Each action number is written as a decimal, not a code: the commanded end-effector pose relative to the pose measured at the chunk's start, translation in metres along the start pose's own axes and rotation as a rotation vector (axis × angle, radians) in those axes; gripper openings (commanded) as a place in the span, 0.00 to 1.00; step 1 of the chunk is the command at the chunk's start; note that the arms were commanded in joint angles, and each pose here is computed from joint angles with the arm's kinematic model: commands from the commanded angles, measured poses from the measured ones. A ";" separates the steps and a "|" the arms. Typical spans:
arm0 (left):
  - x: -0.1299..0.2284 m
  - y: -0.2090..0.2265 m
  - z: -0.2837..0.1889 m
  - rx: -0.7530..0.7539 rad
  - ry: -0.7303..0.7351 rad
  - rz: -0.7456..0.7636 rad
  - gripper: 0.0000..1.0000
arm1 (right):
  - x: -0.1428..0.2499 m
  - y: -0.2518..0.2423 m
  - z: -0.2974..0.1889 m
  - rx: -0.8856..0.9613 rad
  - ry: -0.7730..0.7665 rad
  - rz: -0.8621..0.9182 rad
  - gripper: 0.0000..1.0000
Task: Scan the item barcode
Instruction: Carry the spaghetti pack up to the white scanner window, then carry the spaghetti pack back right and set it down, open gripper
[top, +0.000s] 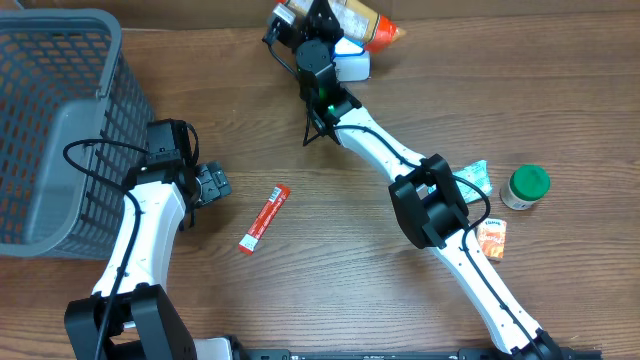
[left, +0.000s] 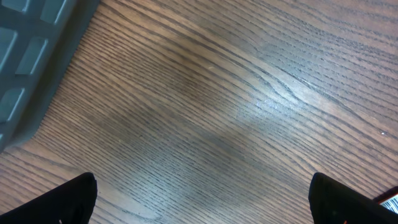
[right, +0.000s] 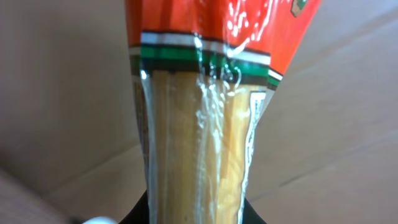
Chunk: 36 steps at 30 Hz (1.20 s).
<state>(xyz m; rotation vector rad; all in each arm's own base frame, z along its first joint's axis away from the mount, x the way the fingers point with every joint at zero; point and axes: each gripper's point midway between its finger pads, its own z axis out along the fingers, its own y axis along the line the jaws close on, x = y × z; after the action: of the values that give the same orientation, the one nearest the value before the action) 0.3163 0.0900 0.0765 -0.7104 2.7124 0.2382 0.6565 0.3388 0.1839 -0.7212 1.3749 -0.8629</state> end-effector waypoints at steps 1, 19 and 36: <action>-0.007 -0.004 -0.005 0.015 -0.021 0.007 1.00 | -0.009 -0.012 0.002 -0.004 -0.012 0.105 0.04; -0.007 -0.004 -0.005 0.015 -0.021 0.007 1.00 | -0.070 -0.196 -0.030 0.126 0.014 0.402 0.03; -0.007 -0.004 -0.005 0.015 -0.021 0.007 1.00 | 0.117 -0.140 -0.196 -0.665 1.050 0.650 0.04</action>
<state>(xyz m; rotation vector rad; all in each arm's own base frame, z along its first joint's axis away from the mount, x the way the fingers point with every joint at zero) 0.3163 0.0900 0.0765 -0.7104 2.7124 0.2382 0.4535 0.1755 0.2633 -0.4338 2.5017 -0.4769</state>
